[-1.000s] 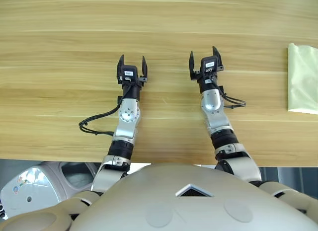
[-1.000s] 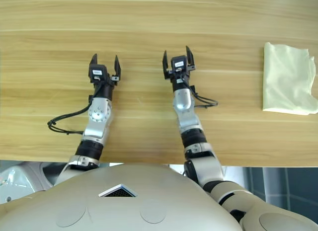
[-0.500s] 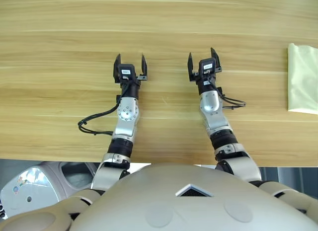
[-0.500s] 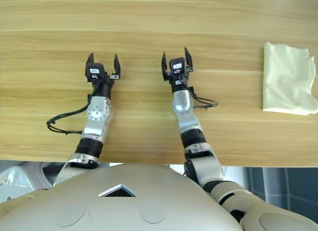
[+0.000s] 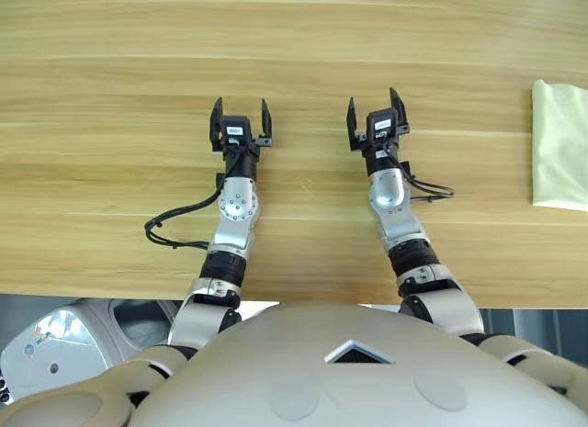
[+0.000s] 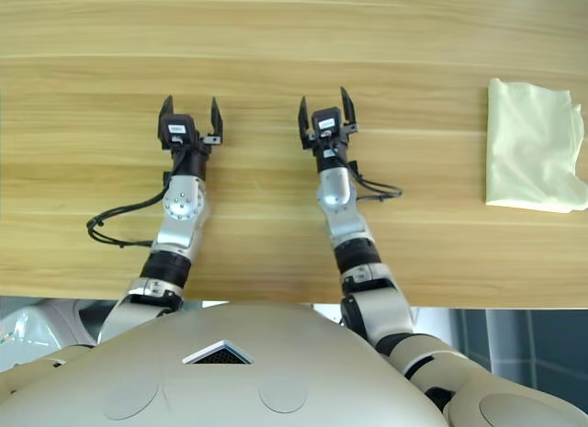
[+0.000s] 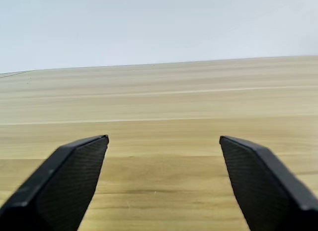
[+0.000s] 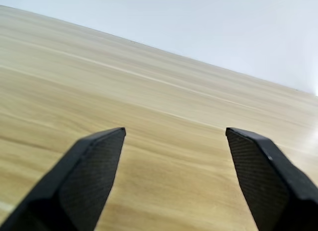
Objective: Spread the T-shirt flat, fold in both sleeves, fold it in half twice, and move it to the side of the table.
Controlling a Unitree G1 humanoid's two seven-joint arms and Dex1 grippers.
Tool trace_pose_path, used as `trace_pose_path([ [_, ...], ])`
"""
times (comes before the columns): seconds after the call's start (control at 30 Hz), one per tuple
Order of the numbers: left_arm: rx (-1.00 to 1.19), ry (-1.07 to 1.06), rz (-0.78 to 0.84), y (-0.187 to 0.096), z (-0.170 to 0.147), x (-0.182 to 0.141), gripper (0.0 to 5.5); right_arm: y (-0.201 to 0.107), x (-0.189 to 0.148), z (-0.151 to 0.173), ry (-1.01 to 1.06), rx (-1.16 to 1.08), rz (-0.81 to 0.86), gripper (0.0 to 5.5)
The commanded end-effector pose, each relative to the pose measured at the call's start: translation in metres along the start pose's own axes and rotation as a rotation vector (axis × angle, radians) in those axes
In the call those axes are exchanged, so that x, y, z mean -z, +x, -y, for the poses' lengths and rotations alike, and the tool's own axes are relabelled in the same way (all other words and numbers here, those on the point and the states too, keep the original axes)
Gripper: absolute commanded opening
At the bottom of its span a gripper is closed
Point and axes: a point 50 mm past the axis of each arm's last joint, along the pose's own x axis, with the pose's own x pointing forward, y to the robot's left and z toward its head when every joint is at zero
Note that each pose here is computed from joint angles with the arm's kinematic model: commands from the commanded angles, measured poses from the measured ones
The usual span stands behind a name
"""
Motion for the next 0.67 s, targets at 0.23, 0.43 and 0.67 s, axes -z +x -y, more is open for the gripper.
trace_pose_path([
  [0.23,-0.020,-0.014,-0.001,0.0078,0.0055,-0.0028,3.85,0.0047,-0.0005,-0.0008,-0.006,-0.001,0.005,3.76],
  [0.43,-0.031,-0.004,0.004,0.0089,0.0054,-0.0022,3.85,0.0047,-0.0012,0.0006,-0.002,0.017,0.020,3.76],
  [0.67,-0.026,0.005,0.010,0.0094,0.0064,-0.0022,3.85,0.0053,-0.0016,0.0005,-0.003,0.017,0.027,3.76],
])
